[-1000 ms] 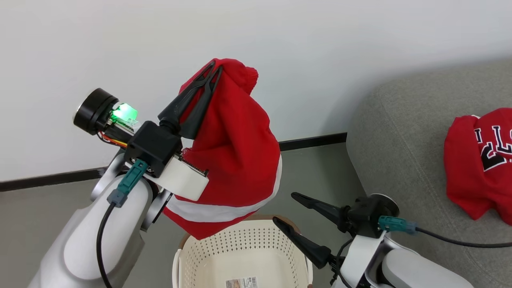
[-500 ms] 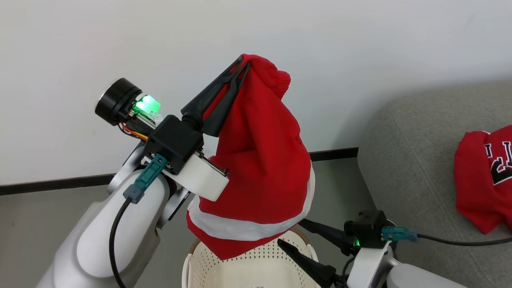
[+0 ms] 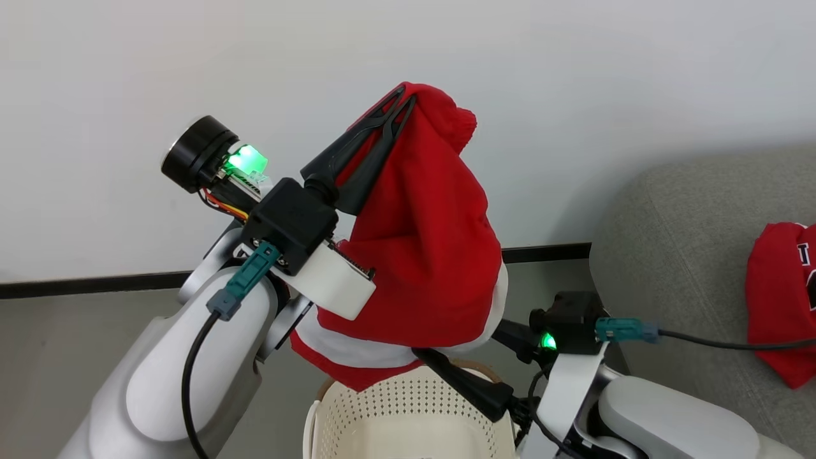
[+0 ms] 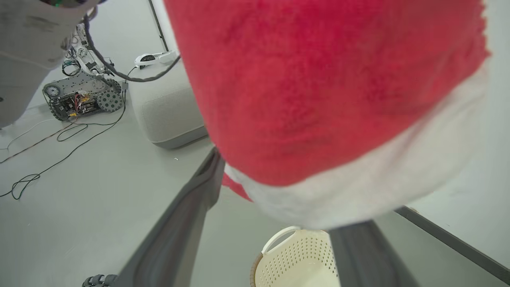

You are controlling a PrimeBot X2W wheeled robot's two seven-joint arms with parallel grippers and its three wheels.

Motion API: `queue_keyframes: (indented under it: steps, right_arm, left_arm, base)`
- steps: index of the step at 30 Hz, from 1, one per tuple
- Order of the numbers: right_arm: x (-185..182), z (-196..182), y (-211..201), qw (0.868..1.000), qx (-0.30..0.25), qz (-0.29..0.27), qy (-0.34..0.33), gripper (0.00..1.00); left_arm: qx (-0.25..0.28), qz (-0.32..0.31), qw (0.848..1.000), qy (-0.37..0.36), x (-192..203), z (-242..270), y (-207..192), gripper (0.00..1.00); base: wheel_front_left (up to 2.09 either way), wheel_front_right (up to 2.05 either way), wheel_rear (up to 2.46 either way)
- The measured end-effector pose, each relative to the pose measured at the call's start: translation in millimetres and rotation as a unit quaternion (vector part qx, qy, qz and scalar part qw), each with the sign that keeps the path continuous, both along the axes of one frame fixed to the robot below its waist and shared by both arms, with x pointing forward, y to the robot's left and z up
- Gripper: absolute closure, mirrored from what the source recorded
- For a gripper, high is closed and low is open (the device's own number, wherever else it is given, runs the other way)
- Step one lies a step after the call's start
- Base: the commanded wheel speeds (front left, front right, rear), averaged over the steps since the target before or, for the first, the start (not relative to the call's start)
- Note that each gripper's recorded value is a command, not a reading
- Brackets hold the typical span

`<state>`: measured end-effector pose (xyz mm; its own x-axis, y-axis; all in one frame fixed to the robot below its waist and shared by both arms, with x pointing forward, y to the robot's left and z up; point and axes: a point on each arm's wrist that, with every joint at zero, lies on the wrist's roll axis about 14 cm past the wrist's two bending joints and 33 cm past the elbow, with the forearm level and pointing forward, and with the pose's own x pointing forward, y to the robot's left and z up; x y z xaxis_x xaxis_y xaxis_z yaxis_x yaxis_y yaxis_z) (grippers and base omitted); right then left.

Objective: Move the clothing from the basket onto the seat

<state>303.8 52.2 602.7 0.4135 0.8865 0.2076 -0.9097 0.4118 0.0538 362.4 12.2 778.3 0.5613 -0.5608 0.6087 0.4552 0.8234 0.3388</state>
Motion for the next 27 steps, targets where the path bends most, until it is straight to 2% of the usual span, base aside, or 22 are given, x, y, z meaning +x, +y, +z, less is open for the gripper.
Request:
queue_keyframes:
  steps: [7, 8, 10, 11, 12, 13, 17, 22, 27]
  right_arm:
    - [-1, 23, 7, 0.999, 0.038, 0.008, -0.009, 0.00]
    - [1, 26, 5, 0.999, 0.043, 0.004, -0.011, 0.51]
    - [7, 30, 0, 0.999, 0.046, -0.008, -0.016, 0.61]
    - [10, 32, -4, 0.998, 0.049, -0.015, -0.018, 0.70]
    - [15, 35, -8, 0.998, 0.050, -0.025, -0.025, 0.88]
    - [19, 37, -12, 0.998, 0.050, -0.034, -0.033, 1.00]
    - [31, 46, -28, 0.995, 0.059, -0.066, -0.046, 1.00]
    - [38, 34, -46, 0.993, 0.045, -0.102, -0.046, 1.00]
    - [54, 42, -76, 0.985, 0.044, -0.151, -0.065, 1.00]
  left_arm:
    - [-0.001, 0.017, 1.000, 0.025, 12, -9, 8, 1.00]
    - [-0.003, 0.019, 0.999, 0.028, 14, -11, 10, 1.00]
    - [-0.008, 0.022, 0.999, 0.041, 18, -17, 12, 1.00]
    - [-0.010, 0.023, 0.999, 0.047, 19, -21, 12, 1.00]
    - [-0.012, 0.023, 0.998, 0.055, 21, -25, 13, 1.00]
    - [-0.017, 0.023, 0.997, 0.065, 23, -30, 14, 1.00]
    - [-0.026, 0.025, 0.994, 0.099, 28, -50, 15, 1.00]
    - [-0.032, 0.025, 0.988, 0.148, 33, -80, 14, 1.00]
    - [-0.044, 0.024, 0.979, 0.199, 36, -109, 15, 1.00]
  base:
    - [0.00, 0.00, 0.00]
    - [0.00, 0.00, 0.00]
    - [0.00, 0.00, 0.00]
    - [0.00, 0.00, 0.00]
    - [0.00, 0.00, 0.00]
    - [0.00, 0.00, 0.00]
    - [0.00, 0.00, 0.00]
    - [0.00, 0.00, 0.00]
    - [0.00, 0.00, 0.00]
